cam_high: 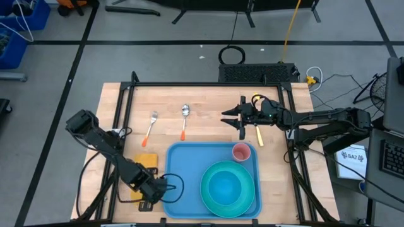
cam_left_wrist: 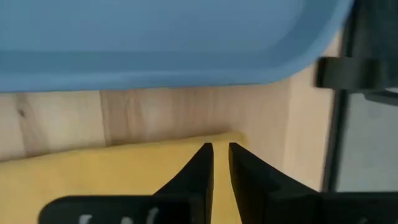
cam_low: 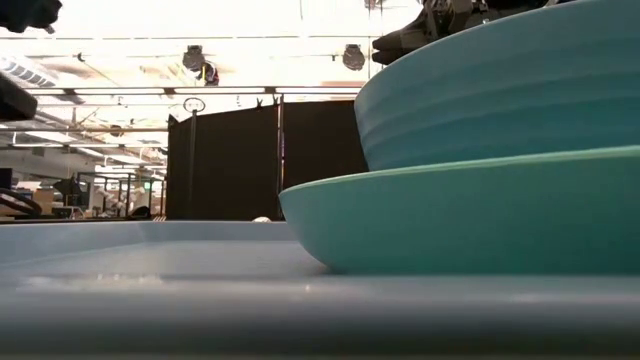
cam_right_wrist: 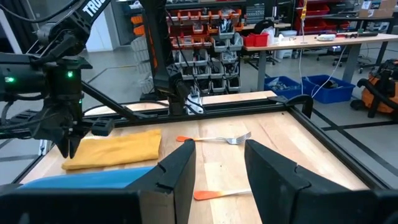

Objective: Set up tray
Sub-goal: Put the yellow table napkin on the blue tray to the left of the blue plate

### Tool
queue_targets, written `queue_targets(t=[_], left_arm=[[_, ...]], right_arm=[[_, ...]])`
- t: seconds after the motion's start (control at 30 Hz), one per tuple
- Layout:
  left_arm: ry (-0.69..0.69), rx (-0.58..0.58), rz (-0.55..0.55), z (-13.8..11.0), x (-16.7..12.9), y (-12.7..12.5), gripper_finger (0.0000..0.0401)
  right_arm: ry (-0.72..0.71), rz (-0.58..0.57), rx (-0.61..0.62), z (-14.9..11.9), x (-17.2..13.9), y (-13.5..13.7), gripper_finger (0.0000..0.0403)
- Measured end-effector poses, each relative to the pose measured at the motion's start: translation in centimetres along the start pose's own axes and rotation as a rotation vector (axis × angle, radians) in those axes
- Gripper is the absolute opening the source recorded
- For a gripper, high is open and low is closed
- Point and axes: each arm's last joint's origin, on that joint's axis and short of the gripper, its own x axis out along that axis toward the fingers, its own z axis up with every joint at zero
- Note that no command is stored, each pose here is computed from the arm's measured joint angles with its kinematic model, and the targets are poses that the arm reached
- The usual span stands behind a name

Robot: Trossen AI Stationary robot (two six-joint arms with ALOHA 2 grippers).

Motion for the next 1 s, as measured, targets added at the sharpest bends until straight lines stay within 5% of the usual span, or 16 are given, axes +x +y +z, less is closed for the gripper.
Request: queue_targets(t=[0.23,0.47,1.0], left_arm=[[0.148,0.040,-0.003,-0.4,3.7,-1.0,0.0033],[0.139,0.121,-0.020,0.6,4.1,-2.1,0.0005],[0.288,0.068,0.207,-1.2,4.1,-0.5,0.0004]], right_arm=[[-0.001,0.000,-0.001,0.0,0.0,0.0,0.0132],[-0.011,0.001,-0.001,0.1,0.0,0.0,0.0132],[-0.007,0.038,-0.015,0.0,0.1,0.9,0.0132]])
